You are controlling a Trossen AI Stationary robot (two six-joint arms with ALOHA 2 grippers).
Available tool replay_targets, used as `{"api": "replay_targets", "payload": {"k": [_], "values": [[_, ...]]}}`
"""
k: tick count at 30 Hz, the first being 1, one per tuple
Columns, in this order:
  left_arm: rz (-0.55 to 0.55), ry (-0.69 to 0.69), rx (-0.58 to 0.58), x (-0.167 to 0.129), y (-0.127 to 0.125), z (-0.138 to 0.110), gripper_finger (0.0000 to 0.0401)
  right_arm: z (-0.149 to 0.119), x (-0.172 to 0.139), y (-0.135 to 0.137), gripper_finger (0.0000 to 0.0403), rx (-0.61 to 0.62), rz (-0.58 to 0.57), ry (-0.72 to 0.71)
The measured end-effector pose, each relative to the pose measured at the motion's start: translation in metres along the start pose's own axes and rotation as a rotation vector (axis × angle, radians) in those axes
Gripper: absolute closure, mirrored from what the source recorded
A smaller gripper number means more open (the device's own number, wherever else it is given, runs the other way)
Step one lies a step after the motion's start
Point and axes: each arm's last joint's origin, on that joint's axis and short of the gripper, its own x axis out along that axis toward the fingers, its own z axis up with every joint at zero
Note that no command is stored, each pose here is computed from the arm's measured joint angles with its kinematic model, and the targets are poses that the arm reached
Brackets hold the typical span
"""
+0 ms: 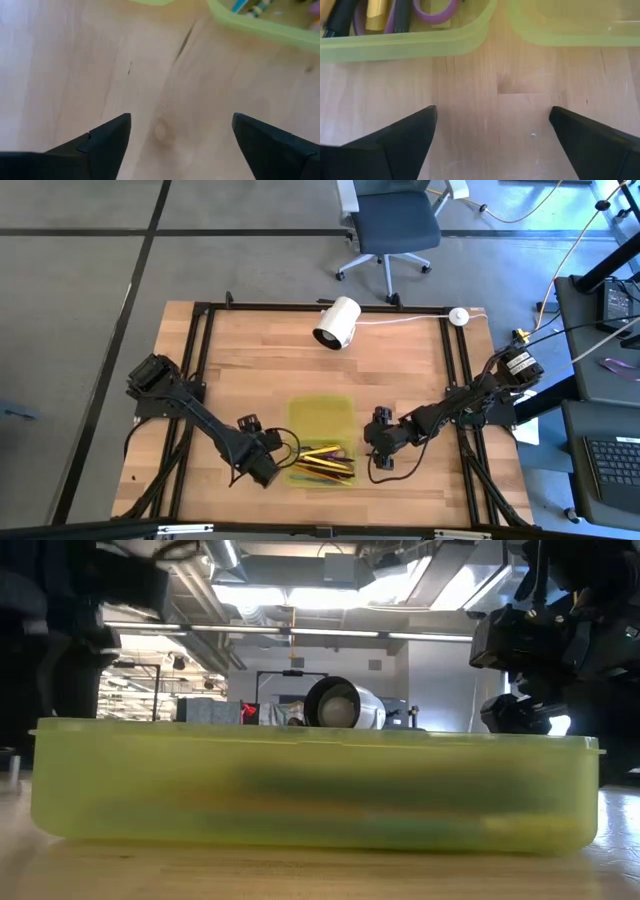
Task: Pick & place school supplies into a supply box
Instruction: Close the yellow supply box
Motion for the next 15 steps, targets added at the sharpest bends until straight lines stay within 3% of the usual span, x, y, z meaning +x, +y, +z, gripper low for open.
{"api": "replay_targets", "payload": {"k": [7, 15], "values": [[0.034, 0.021, 0.104, 0.0071, 0.0003, 0.0015, 0.005, 0.001, 0.0002, 0.0005, 0.0009, 0.003, 0.007, -0.012], [0.129, -0.182, 0.128, 0.0117, 0.0034, -0.0061, 0.0053, 0.0002, 0.0019, -0.005, 0.001, 0.063, -0.031, -0.022]]}}
